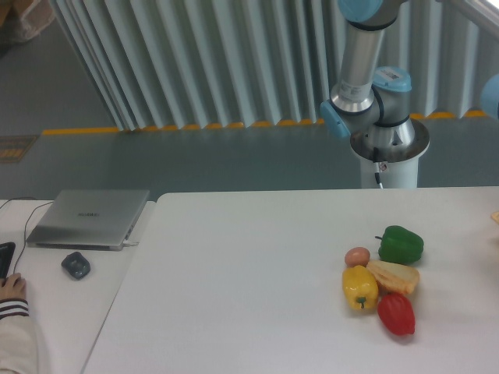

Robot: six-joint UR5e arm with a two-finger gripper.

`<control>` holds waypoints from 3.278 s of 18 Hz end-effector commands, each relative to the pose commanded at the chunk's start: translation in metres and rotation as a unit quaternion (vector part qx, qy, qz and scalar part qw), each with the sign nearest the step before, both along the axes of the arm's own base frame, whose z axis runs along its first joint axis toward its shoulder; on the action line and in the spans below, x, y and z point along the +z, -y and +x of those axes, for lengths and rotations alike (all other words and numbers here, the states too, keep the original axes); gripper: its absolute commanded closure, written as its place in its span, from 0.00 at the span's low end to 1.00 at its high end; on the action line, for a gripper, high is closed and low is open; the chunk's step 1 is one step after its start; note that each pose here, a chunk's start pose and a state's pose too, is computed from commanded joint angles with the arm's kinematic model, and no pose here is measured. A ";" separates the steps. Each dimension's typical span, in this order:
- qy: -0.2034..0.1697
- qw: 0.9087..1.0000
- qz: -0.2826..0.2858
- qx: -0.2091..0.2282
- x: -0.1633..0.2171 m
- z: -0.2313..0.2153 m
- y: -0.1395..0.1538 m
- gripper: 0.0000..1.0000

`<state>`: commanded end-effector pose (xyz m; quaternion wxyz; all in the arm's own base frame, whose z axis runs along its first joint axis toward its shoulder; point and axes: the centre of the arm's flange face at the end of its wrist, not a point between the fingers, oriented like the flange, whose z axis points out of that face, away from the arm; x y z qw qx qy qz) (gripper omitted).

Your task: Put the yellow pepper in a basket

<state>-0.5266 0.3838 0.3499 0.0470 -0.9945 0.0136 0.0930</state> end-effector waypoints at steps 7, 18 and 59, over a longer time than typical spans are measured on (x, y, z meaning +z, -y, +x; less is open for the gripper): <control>-0.001 0.996 0.025 0.087 0.015 0.005 -0.010 0.00; 0.042 0.977 0.099 0.184 0.036 0.063 -0.064 0.00; 0.068 0.961 0.018 0.266 -0.033 0.280 -0.205 0.00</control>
